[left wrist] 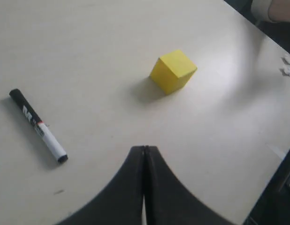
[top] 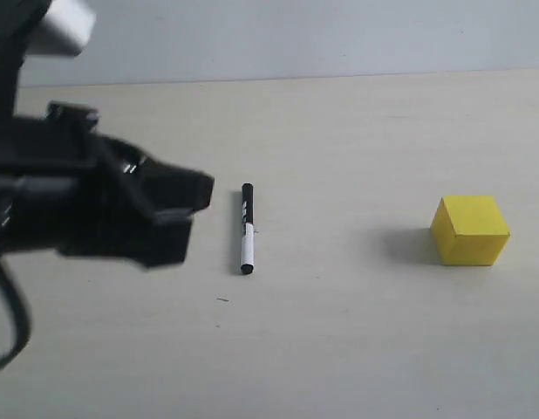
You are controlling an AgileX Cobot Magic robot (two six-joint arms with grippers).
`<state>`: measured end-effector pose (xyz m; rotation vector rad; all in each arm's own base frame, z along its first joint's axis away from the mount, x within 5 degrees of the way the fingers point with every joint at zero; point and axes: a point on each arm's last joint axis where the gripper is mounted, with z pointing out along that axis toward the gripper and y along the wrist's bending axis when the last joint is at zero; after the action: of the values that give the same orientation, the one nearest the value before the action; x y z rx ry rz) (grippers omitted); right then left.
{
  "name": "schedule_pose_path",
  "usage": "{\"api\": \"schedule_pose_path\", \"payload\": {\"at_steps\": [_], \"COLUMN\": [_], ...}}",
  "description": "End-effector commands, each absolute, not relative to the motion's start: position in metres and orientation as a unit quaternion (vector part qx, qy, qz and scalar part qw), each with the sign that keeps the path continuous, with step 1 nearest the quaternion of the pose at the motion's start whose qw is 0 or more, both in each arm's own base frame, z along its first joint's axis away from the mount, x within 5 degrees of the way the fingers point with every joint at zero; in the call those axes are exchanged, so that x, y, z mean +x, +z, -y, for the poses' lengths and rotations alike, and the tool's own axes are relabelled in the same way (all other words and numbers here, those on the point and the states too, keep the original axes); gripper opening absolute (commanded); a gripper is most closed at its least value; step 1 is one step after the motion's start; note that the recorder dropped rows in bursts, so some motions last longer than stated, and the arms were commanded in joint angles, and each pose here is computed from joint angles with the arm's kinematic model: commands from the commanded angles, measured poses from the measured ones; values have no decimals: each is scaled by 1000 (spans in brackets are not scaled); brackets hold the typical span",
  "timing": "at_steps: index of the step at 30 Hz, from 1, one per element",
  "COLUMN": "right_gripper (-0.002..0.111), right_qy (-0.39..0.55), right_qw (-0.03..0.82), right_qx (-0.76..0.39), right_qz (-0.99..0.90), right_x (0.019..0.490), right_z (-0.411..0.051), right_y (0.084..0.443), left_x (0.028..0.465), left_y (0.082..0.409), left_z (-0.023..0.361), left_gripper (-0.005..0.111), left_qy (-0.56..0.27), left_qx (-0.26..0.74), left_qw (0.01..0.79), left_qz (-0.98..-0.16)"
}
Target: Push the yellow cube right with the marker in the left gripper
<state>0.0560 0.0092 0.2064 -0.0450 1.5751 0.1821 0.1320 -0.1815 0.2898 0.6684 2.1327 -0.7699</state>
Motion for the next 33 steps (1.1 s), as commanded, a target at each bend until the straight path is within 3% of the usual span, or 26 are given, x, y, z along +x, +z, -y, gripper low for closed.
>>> {"api": "schedule_pose_path", "payload": {"at_steps": [1,10,20,33], "right_gripper": [0,0,0,0], "right_qy": [79,79,79,79], "right_qw": [704,704,704,704], "right_qx": [-23,-23,-23,-23], "right_qz": [-705,-705,-705,-705], "right_x": [56,56,56,56], "right_z": [-9,-9,-9,-9], "right_y": [206,206,206,206], "left_x": [99,60,48,38], "left_y": [263,226,195,203], "left_z": [143,81,54,43], "left_gripper": [0,0,0,0], "left_qy": [-321,-375,-344,-360], "left_qx": [265,229,210,210], "left_qw": [407,511,545,596], "left_qz": [-813,-739,-735,-686]}}
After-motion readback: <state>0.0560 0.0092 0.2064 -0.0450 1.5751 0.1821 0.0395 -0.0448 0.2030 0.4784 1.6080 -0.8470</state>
